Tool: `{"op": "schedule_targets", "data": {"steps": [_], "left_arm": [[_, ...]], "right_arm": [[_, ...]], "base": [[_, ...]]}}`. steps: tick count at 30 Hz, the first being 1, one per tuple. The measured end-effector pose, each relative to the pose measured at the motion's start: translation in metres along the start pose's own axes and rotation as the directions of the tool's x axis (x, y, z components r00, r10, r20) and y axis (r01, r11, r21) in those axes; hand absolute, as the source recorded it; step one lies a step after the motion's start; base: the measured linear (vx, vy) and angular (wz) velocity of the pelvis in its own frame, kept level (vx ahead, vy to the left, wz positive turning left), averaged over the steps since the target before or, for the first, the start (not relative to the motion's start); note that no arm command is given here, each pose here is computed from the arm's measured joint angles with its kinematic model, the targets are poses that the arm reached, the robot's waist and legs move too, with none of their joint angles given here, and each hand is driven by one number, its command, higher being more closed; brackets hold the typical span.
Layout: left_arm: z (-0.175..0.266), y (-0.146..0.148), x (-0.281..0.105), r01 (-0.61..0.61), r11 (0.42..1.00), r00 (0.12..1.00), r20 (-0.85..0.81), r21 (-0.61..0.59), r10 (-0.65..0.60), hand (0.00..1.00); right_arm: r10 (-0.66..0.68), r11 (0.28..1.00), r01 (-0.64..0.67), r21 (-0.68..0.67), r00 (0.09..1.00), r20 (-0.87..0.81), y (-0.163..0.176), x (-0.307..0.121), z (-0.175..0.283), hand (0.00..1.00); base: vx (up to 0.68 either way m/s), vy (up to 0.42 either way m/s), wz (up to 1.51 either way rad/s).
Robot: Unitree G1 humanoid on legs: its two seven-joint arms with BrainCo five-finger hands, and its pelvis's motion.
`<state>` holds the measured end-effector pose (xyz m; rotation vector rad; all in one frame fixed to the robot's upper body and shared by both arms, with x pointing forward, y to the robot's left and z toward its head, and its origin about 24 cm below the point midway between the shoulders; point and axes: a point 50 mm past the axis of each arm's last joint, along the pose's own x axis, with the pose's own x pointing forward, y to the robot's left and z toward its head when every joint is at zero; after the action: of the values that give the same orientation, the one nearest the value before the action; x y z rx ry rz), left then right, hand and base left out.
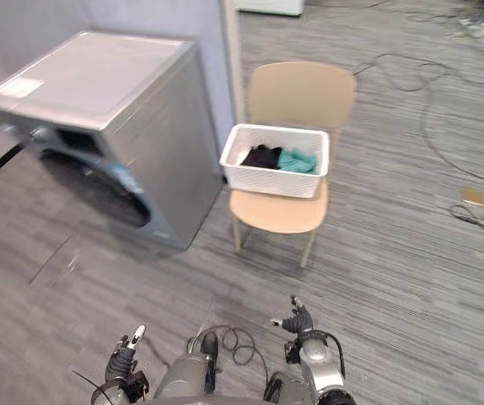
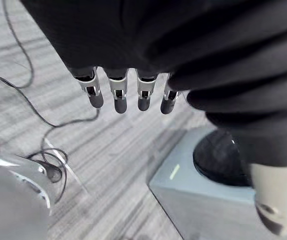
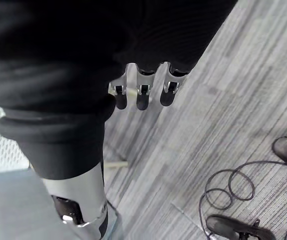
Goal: Pick up the laundry basket with both hands and put the clothes into the washing machine.
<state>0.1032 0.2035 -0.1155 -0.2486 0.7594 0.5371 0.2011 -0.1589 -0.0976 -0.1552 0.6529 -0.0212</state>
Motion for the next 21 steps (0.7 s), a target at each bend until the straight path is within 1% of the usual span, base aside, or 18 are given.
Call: {"op": "schedule_targets", "data": {"steps": [4,10,13,17,21], "left_arm": [[-0.006,0.001,-0.001,-0.006,1.0,1.0,-0.024,-0.003,0.006,0.0],[0.006,-0.011,0.005,0.032,0.999,0.999,0.014,-0.014,-0.032,0.0],[0.011,-0.021,0.005,0.078,0.997,0.996,0.038,0.015,-0.078,0.0],[0.006,-0.025,0.002,0.112,0.992,0.993,0.026,0.055,-0.114,0.0],[0.004,-0.016,0.002,0.104,0.99,0.994,0.01,0.1,-0.105,0.0]], "right_arm": [[-0.013,0.999,0.013,0.046,1.0,0.003,-0.001,0.0,0.0,0.0],[-0.018,0.995,0.018,0.095,1.0,0.0,0.001,-0.002,-0.001,0.0],[-0.013,0.992,0.012,0.127,1.0,0.008,0.008,-0.005,0.0,0.0],[-0.01,0.99,0.008,0.143,1.0,0.011,0.012,-0.005,0.002,0.0],[0.045,0.993,-0.052,0.107,0.997,0.071,0.029,0.002,0.023,0.0]], "base": [[-0.09,0.177,0.71],[-0.02,0.384,0.76],[0.08,0.413,1.09],[0.1,0.296,0.57],[0.14,0.211,0.07]]}}
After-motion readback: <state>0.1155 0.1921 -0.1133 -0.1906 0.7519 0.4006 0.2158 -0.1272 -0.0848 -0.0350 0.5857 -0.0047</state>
